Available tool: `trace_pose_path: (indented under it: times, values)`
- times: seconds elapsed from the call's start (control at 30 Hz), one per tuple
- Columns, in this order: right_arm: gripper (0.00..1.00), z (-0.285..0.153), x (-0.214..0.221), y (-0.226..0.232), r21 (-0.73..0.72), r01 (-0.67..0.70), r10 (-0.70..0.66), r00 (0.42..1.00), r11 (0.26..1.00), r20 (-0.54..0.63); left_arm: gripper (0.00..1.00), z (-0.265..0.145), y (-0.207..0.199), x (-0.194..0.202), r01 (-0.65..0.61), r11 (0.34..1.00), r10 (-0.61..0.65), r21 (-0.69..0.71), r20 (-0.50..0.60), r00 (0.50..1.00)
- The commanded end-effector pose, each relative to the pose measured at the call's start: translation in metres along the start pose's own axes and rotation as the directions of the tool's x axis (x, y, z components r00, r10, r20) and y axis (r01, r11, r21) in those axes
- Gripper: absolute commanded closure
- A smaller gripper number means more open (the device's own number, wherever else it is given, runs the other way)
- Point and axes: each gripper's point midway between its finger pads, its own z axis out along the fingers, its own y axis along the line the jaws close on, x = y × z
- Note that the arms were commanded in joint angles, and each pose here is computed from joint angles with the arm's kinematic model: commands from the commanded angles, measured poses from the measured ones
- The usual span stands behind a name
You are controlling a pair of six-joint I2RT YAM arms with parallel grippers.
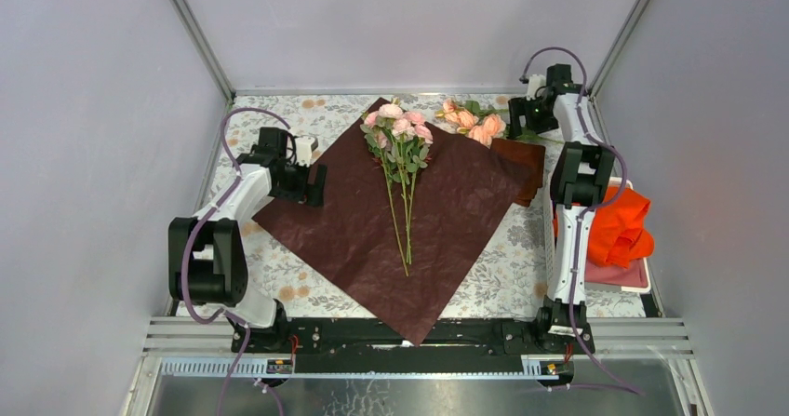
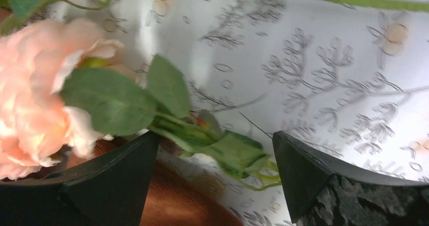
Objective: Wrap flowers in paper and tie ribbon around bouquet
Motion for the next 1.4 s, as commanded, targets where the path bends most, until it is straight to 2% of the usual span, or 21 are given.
trace_pose_path:
  times: [0.0, 0.07, 0.17, 0.27, 0.37, 0.47, 0.67, 0.83, 0.9, 0.93, 0.97, 1.03, 1.1, 1.13, 1.17, 1.2, 1.27, 1.37]
  values:
    - [0.11, 0.017, -0.010, 0.006, 0.063, 0.095, -0.095, 0.996, 0.994, -0.002, 0.02, 0.003, 0.006, 0.002, -0.009, 1.000, 0.009, -0.012, -0.010, 1.000]
    - [0.25, 0.020, -0.017, 0.008, 0.057, 0.088, -0.090, 0.996, 0.994, 0.025, 0.02, 0.004, 0.006, 0.004, -0.007, 1.000, 0.007, -0.011, -0.014, 1.000]
    - [0.58, 0.020, -0.023, 0.010, 0.047, 0.091, -0.094, 0.994, 0.995, 0.054, 0.02, 0.004, 0.007, 0.004, -0.007, 1.000, 0.007, -0.017, -0.016, 1.000]
    - [0.87, 0.011, -0.029, 0.008, 0.063, 0.135, -0.139, 0.988, 0.989, 0.071, 0.02, 0.005, 0.008, 0.004, -0.006, 1.000, 0.006, -0.019, -0.018, 1.000]
    - [0.99, -0.015, -0.047, -0.016, 0.217, 0.192, -0.214, 0.973, 0.957, 0.084, 0.02, 0.006, 0.008, 0.005, -0.005, 1.000, 0.004, -0.015, -0.021, 1.000]
    - [1.00, -0.057, -0.068, -0.035, 0.367, 0.245, -0.297, 0.950, 0.897, 0.091, 0.02, 0.006, 0.007, 0.004, -0.005, 1.000, 0.005, -0.013, -0.017, 1.000]
    - [1.00, -0.155, -0.113, -0.028, 0.575, 0.313, -0.485, 0.857, 0.756, 0.172, 0.02, 0.003, 0.006, 0.001, -0.006, 1.000, 0.006, -0.009, -0.002, 1.000]
    - [1.00, -0.242, -0.136, -0.009, 0.712, 0.259, -0.564, 0.794, 0.653, 0.228, 0.02, -0.005, 0.004, -0.004, -0.016, 1.000, 0.017, -0.011, 0.028, 0.999]
    - [1.00, -0.275, -0.140, 0.000, 0.744, 0.204, -0.566, 0.779, 0.636, 0.270, 0.02, -0.008, 0.002, -0.006, -0.019, 1.000, 0.019, -0.008, 0.040, 0.999]
    - [1.00, -0.287, -0.143, 0.016, 0.738, 0.178, -0.564, 0.764, 0.651, 0.313, 0.02, -0.009, 0.002, -0.007, -0.020, 1.000, 0.020, -0.005, 0.043, 0.999]
    - [1.00, -0.298, -0.145, 0.032, 0.716, 0.141, -0.543, 0.753, 0.683, 0.370, 0.02, -0.010, 0.001, -0.007, -0.020, 1.000, 0.020, -0.001, 0.048, 0.999]
    - [1.00, -0.313, -0.145, 0.073, 0.590, 0.073, -0.447, 0.728, 0.804, 0.519, 0.02, -0.012, -0.001, -0.009, -0.021, 1.000, 0.021, 0.003, 0.056, 0.998]
    - [1.00, -0.319, -0.143, 0.129, 0.314, -0.015, -0.216, 0.695, 0.949, 0.686, 0.01, -0.013, -0.001, -0.010, -0.023, 1.000, 0.022, 0.003, 0.063, 0.998]
    - [1.00, -0.318, -0.140, 0.159, 0.125, -0.059, -0.052, 0.681, 0.990, 0.731, 0.02, -0.015, -0.001, -0.012, -0.022, 1.000, 0.022, 0.000, 0.069, 0.997]
    - [1.00, -0.311, -0.132, 0.194, -0.101, -0.135, 0.166, 0.669, 0.986, 0.724, 0.02, -0.016, -0.001, -0.013, -0.024, 1.000, 0.024, -0.001, 0.074, 0.997]
    - [1.00, -0.287, -0.114, 0.226, -0.238, -0.169, 0.287, 0.689, 0.956, 0.665, 0.02, -0.018, -0.001, -0.014, -0.026, 1.000, 0.026, -0.002, 0.079, 0.997]
    - [1.00, -0.266, -0.087, 0.292, -0.399, -0.169, 0.395, 0.701, 0.901, 0.594, 0.02, -0.020, -0.003, -0.014, -0.027, 1.000, 0.027, 0.003, 0.086, 0.996]
    - [1.00, -0.222, -0.050, 0.355, -0.485, -0.213, 0.468, 0.731, 0.848, 0.497, 0.01, -0.023, -0.006, -0.014, -0.030, 0.999, 0.028, 0.013, 0.095, 0.995]
